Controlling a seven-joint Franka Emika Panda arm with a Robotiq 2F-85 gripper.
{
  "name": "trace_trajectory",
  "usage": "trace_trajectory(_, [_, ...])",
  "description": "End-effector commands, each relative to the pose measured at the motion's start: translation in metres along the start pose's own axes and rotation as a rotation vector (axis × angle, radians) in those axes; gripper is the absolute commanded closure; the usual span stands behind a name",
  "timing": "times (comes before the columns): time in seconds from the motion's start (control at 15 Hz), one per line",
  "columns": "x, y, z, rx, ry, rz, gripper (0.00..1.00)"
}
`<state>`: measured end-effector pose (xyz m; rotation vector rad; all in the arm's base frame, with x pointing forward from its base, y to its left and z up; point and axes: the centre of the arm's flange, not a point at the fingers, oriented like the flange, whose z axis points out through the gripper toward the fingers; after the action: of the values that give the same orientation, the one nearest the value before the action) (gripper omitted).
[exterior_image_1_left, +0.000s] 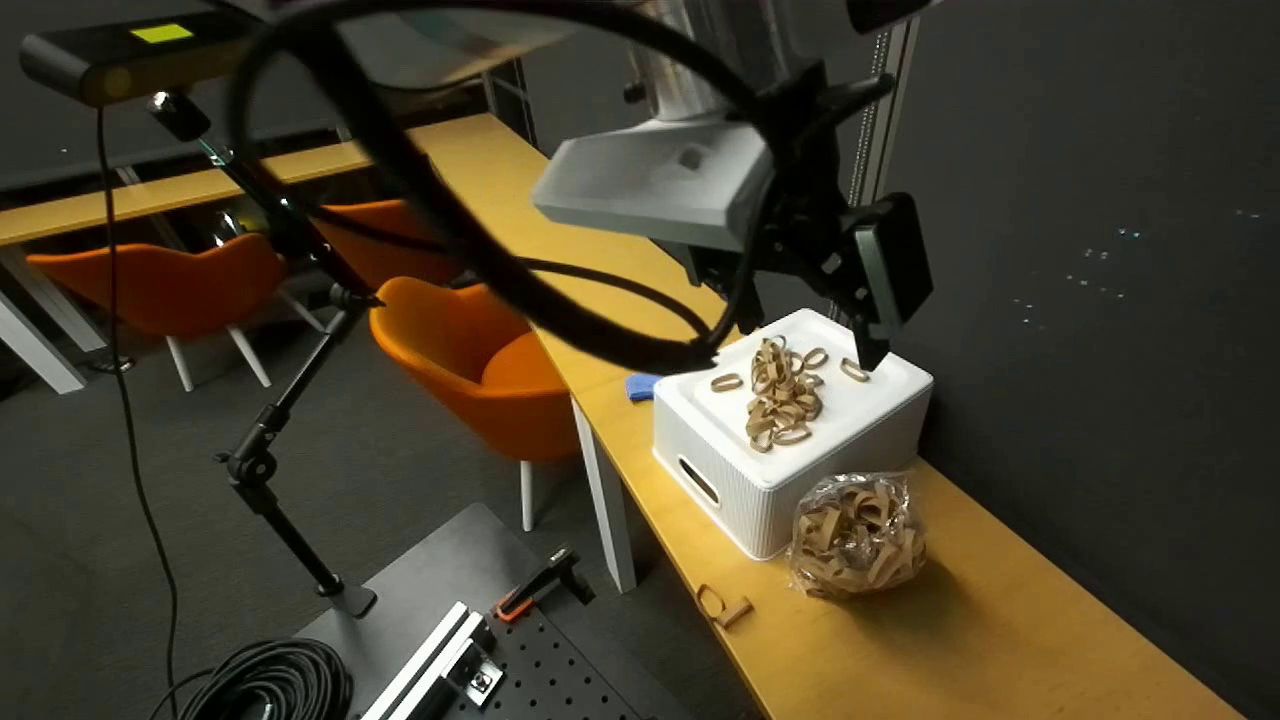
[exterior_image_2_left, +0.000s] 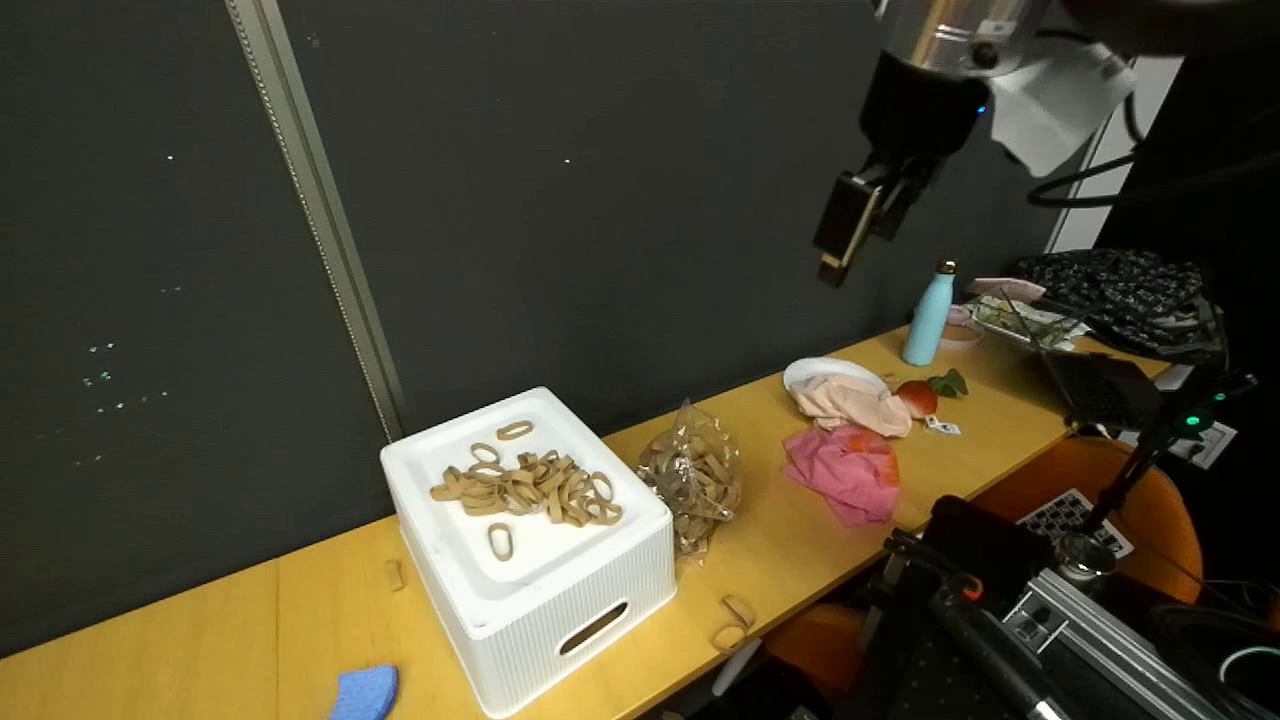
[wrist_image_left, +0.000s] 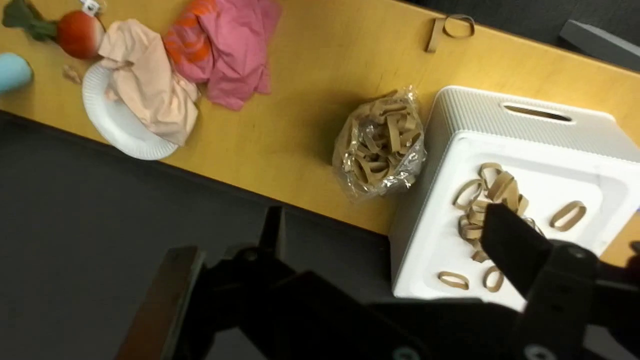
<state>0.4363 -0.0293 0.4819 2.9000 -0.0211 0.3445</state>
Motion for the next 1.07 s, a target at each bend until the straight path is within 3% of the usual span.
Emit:
trace_trajectory(0.0, [0.065,-0.015,0.02,0.029,-0.003,-0.147,0.0])
trace_trajectory(0.27, [0.1,-0.046,0.033,0.059,-0.027,-0.316,0.0])
trace_trajectory(0.53, [0.126,-0.065,0.053,0.184,-0.008,-0.419,0.0])
trace_trajectory(0.87, [0.146,-0.077,0.107,0.281,-0.007,-0.528,0.0])
trace_trajectory(1.0, [0.144,-0.086,0.133,0.313,-0.057,-0.562,0.0])
